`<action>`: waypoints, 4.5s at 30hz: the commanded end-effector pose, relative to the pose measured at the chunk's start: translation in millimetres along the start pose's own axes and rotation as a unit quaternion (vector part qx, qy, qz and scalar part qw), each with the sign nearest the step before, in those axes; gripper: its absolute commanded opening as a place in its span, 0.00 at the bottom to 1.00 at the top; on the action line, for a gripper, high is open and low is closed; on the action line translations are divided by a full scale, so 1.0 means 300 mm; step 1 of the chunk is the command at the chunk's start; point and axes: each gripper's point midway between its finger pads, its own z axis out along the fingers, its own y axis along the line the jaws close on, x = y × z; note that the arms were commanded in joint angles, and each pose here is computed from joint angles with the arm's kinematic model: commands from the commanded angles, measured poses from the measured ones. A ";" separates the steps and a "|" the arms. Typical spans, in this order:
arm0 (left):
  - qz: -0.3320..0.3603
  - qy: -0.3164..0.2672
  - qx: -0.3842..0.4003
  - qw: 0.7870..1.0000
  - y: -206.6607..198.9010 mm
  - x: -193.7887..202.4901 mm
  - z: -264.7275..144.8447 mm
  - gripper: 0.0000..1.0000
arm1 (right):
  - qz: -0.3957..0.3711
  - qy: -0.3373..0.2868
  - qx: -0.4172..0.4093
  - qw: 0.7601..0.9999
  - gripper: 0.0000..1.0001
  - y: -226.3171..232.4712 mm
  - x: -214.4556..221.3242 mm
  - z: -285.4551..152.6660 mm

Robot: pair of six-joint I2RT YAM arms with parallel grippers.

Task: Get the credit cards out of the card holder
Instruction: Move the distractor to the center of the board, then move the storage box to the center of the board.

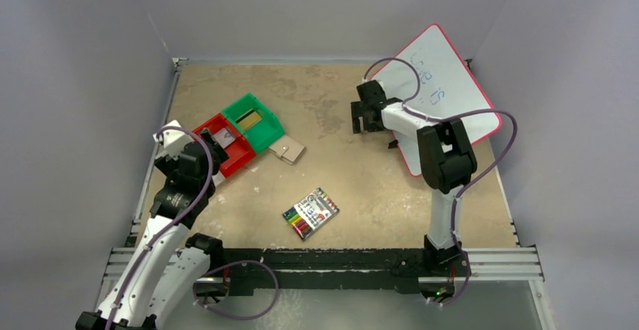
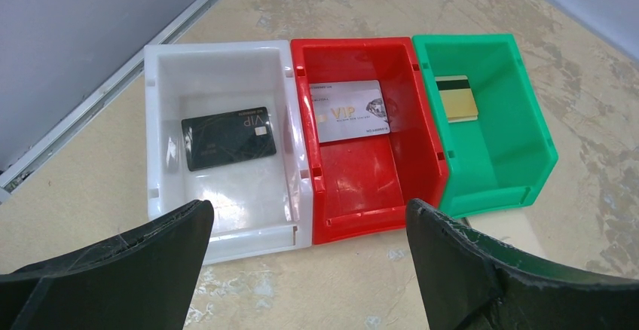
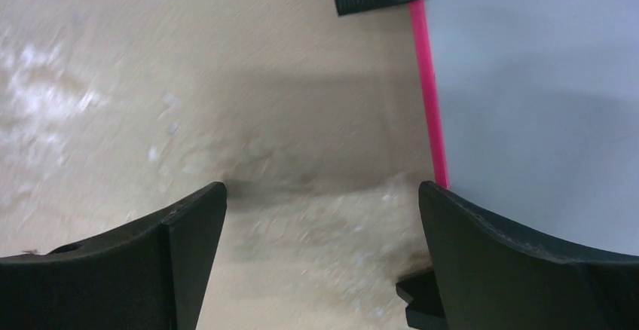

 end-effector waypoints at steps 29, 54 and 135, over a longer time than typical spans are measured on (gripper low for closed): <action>-0.002 -0.004 0.012 1.000 -0.027 -0.021 0.008 1.00 | 0.115 -0.049 0.024 0.992 1.00 -0.399 -0.203 -0.023; -0.049 -0.087 -0.108 0.989 0.165 -0.123 -0.050 1.00 | -0.107 -0.012 -0.558 0.823 0.98 0.791 0.505 -0.951; 0.058 0.175 -0.062 0.981 -0.365 0.253 0.429 0.72 | 0.033 -0.079 -0.302 0.949 0.94 0.313 0.029 -0.484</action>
